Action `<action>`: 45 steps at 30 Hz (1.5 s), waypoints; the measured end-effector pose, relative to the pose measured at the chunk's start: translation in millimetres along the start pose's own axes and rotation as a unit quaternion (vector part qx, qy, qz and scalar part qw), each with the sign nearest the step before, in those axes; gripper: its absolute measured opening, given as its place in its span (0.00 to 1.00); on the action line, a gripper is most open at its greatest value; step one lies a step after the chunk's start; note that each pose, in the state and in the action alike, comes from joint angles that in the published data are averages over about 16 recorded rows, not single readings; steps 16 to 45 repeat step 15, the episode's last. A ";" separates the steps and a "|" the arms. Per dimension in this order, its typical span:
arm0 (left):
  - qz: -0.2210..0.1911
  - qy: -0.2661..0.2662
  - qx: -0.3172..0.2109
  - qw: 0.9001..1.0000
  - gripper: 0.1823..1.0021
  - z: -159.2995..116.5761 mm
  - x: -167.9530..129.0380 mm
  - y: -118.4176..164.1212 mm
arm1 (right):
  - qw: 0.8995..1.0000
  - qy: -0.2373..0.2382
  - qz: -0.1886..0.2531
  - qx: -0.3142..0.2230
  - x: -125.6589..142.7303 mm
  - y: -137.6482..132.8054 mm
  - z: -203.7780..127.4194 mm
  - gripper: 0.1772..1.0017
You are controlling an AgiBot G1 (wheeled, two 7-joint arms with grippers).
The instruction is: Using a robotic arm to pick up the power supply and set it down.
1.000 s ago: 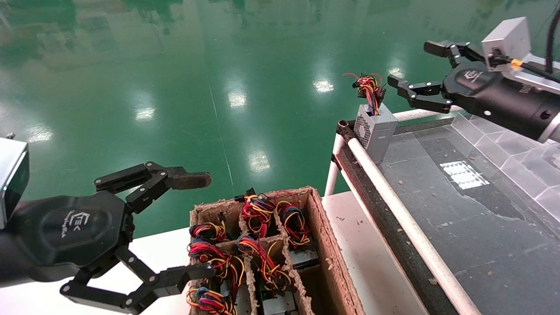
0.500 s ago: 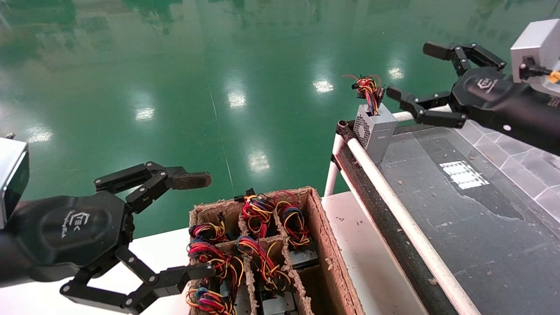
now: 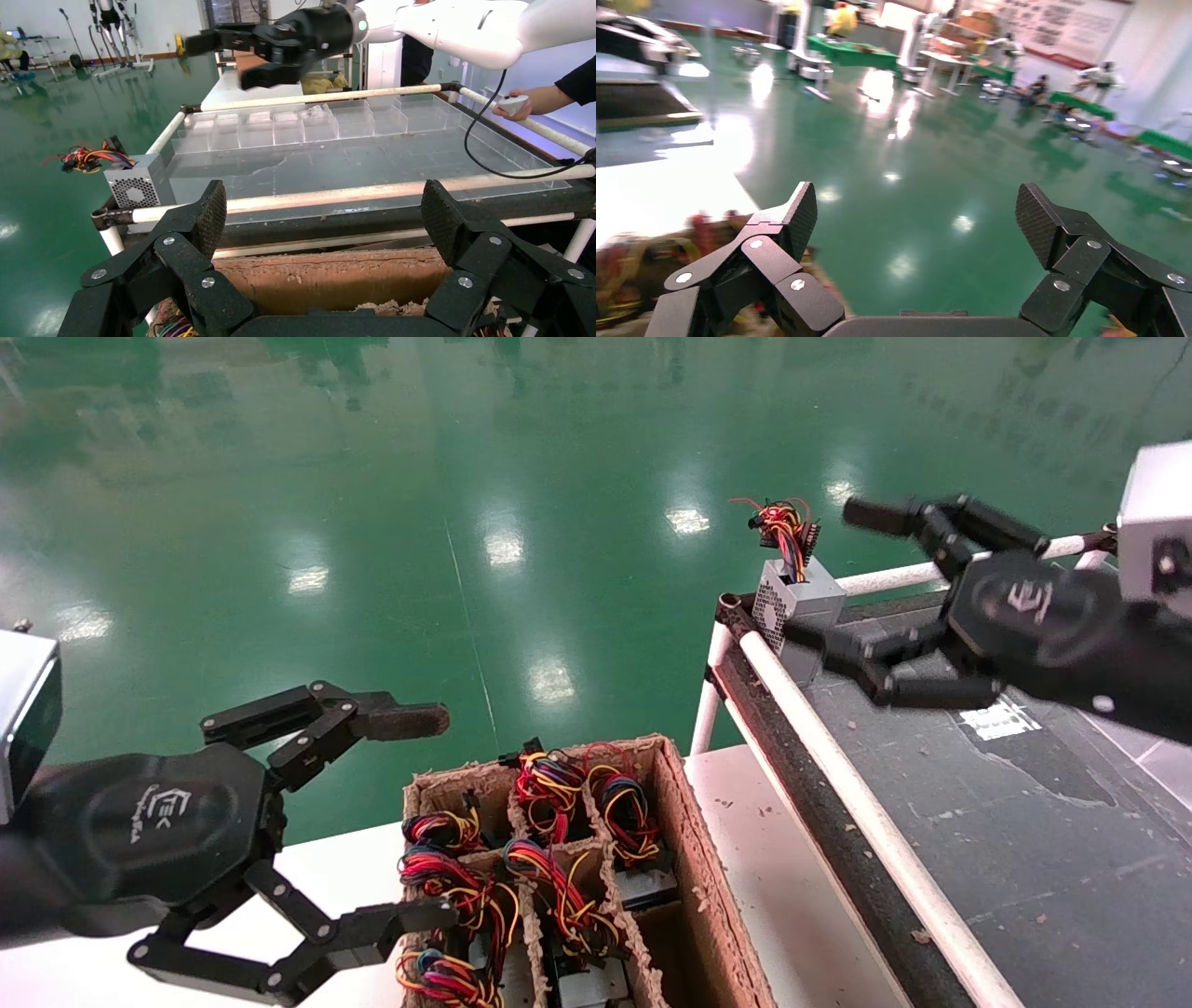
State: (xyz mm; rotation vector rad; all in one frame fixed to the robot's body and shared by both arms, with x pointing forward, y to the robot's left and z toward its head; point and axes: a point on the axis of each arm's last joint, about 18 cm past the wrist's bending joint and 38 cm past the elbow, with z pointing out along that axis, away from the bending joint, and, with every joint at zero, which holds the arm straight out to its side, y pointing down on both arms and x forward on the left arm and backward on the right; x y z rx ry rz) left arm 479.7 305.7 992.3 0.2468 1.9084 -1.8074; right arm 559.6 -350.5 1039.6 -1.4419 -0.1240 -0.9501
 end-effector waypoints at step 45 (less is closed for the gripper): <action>0.000 0.000 0.000 1.000 1.00 0.0 0.0 0.0 | 0.993 -0.108 0.056 -0.002 -67.0 -14.6 -2.7 1.00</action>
